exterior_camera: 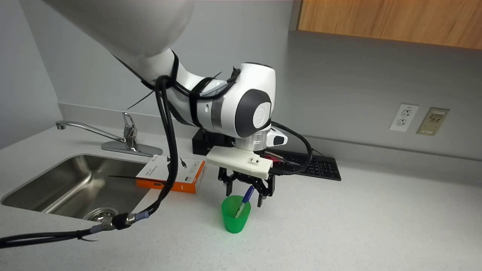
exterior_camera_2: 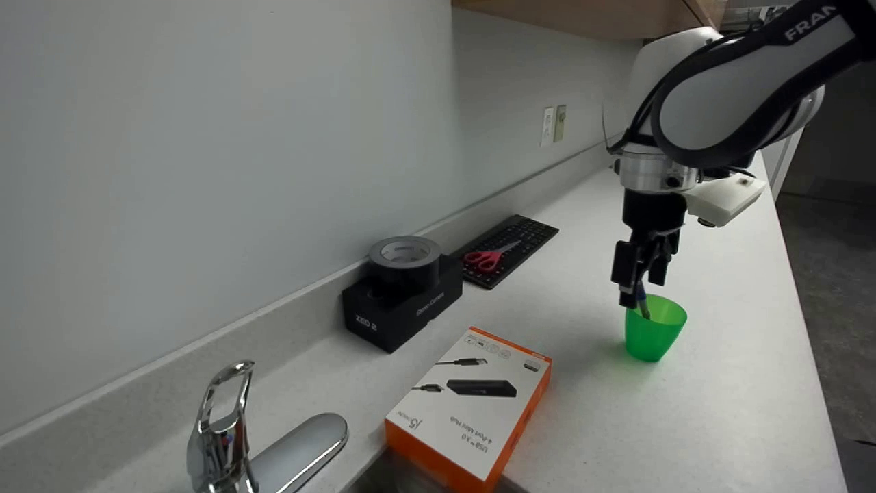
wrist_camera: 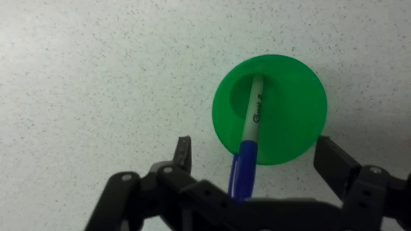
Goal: Remove the pen from the cup and put in the counter
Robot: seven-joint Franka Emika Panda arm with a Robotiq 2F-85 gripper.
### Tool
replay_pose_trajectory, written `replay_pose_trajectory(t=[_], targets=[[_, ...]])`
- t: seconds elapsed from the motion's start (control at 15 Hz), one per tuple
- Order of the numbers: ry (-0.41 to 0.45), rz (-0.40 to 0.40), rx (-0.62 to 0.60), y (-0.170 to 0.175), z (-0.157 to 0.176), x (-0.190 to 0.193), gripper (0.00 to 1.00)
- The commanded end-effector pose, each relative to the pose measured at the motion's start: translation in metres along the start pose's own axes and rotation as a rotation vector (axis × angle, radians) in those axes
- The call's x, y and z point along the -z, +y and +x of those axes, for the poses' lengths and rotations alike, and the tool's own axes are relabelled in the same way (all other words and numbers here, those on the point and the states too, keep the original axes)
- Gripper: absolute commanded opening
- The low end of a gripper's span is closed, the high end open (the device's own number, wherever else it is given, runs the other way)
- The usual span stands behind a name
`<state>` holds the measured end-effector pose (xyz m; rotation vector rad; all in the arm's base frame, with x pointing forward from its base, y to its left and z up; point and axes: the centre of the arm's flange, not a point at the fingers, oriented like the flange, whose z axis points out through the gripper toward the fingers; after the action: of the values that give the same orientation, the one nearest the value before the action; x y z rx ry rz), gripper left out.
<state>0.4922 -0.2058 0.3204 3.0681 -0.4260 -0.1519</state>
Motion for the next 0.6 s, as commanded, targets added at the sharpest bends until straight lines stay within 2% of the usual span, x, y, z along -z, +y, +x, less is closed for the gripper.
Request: replay_pose_trajectory(t=[0.0,0.53], targets=[[0.051,0.048,-0.040,-0.002,0.010,0.011,1.00],[0.075,0.021,-0.081,0.011,0.004,0.023,1.00]])
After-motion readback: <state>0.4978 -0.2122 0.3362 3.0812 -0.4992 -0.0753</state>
